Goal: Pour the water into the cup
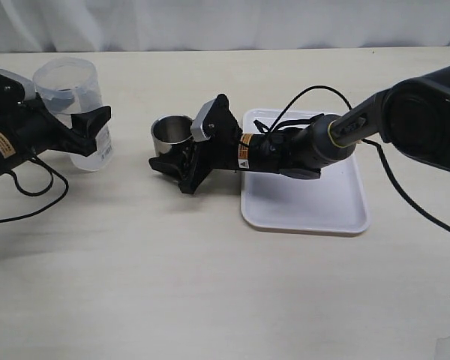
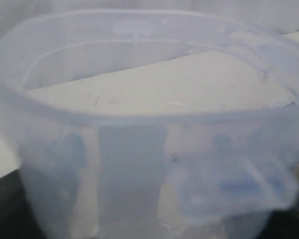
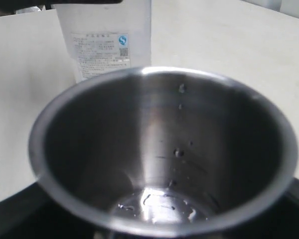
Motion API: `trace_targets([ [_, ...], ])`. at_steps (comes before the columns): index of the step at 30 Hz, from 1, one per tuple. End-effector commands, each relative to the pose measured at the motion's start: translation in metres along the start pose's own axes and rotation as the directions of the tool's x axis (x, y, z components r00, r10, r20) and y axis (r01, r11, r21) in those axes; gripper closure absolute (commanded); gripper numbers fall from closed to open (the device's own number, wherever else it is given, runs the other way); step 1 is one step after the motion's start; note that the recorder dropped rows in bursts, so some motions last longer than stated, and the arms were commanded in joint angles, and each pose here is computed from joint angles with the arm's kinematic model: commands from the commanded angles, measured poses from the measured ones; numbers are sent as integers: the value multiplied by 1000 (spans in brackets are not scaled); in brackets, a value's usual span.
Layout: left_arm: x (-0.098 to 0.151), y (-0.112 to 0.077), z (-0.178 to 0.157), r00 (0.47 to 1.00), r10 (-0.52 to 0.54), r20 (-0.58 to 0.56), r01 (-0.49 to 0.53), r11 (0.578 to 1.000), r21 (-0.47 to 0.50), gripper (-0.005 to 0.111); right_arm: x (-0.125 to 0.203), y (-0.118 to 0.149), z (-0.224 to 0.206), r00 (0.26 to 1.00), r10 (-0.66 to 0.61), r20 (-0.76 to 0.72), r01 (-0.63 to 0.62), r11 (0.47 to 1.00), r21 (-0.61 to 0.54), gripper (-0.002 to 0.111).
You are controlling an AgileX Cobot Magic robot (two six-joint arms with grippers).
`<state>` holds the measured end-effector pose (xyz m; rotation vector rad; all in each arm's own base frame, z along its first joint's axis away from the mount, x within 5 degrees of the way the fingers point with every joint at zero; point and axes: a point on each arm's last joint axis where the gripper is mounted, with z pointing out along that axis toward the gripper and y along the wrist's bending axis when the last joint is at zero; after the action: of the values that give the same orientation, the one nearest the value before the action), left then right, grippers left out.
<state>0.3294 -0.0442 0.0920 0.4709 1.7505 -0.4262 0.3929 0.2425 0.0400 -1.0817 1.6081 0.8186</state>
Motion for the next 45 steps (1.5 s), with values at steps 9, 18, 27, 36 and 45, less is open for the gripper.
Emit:
trace_targets([
  [9,-23,8,23,993,106,56,-109,991,71,107,8,0,0,999,8,-46,-8,1000,5,104],
  [18,-39,-14,59,957,289,6,-287,950,124,107,8,0,0,999,8,-46,-8,1000,5,104],
  [27,-49,-19,73,882,472,4,-469,874,128,107,8,0,0,999,8,-46,-8,1000,5,104],
  [36,-49,-20,73,763,646,32,-644,754,130,107,8,0,0,999,8,-46,-8,1000,5,104],
  [45,-48,-23,73,673,736,70,-737,659,152,107,8,0,0,999,8,-46,-8,1000,5,104],
])
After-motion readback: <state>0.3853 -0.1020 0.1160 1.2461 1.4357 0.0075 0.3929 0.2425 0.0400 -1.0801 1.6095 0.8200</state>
